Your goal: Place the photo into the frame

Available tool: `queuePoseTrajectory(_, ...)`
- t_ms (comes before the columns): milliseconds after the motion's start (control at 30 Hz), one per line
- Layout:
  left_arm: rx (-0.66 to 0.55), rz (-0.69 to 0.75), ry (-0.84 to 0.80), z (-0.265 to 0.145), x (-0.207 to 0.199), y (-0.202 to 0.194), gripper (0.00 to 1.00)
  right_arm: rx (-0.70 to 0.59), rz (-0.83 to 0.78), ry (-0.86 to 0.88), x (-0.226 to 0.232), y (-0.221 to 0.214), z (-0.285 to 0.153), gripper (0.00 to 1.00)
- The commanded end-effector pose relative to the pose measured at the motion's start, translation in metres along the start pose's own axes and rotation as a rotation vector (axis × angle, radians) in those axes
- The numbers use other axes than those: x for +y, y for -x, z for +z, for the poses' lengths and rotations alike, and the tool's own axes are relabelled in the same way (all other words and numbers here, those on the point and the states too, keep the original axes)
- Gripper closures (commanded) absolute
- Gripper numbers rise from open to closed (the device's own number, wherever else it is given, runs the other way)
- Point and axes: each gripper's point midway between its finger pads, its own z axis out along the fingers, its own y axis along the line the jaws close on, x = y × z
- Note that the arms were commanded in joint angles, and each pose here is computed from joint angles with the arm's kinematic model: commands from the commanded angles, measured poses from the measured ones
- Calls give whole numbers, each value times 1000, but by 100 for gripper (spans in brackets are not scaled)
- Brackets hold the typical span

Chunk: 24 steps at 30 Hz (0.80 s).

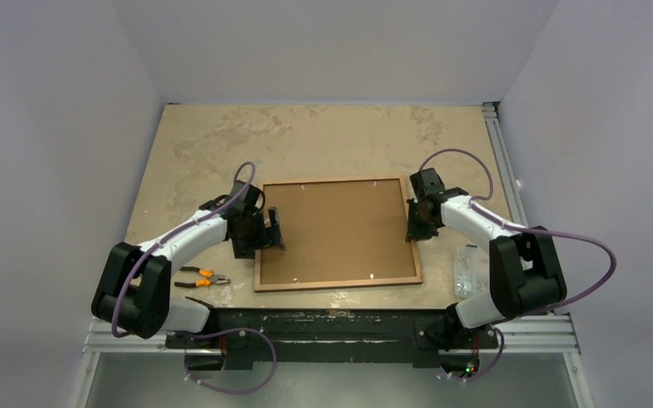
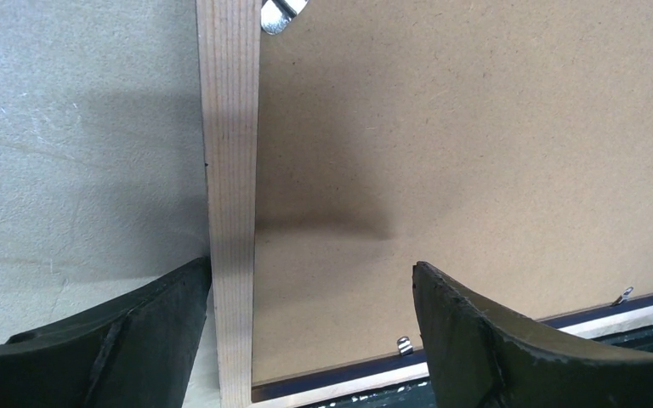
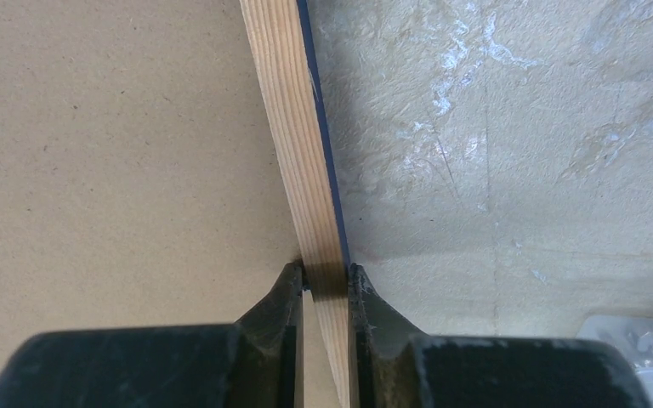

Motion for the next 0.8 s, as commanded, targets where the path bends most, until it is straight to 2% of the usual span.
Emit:
queuePoseTrajectory(0, -52, 15, -57, -6, -13, 19, 15, 22, -19, -14, 2, -9, 8, 100)
queuePoseTrajectory(133, -80, 1, -59, -14, -14, 34, 14, 13, -21, 54, 15, -4, 1, 100)
queuePoseTrajectory(167, -93, 0, -55, -17, -15, 40, 14, 10, -17, 76, 19, -3, -1, 97)
queuePoseTrajectory(333, -160, -7, -37, -34, -20, 73, 14, -16, -13, 144, 31, 5, -13, 43)
queuePoseTrajectory(433, -184, -1, -2, -38, -20, 91, 14, -28, -9, 165, 35, 9, -18, 25)
queuePoseTrajectory(567, -188, 8, 60, -31, -16, 112, 13, -46, -2, 188, 40, 13, -25, 16)
queuePoseTrajectory(767, -154, 32, 147, -9, -7, 126, 15, -48, 2, 209, 43, 13, -28, 13)
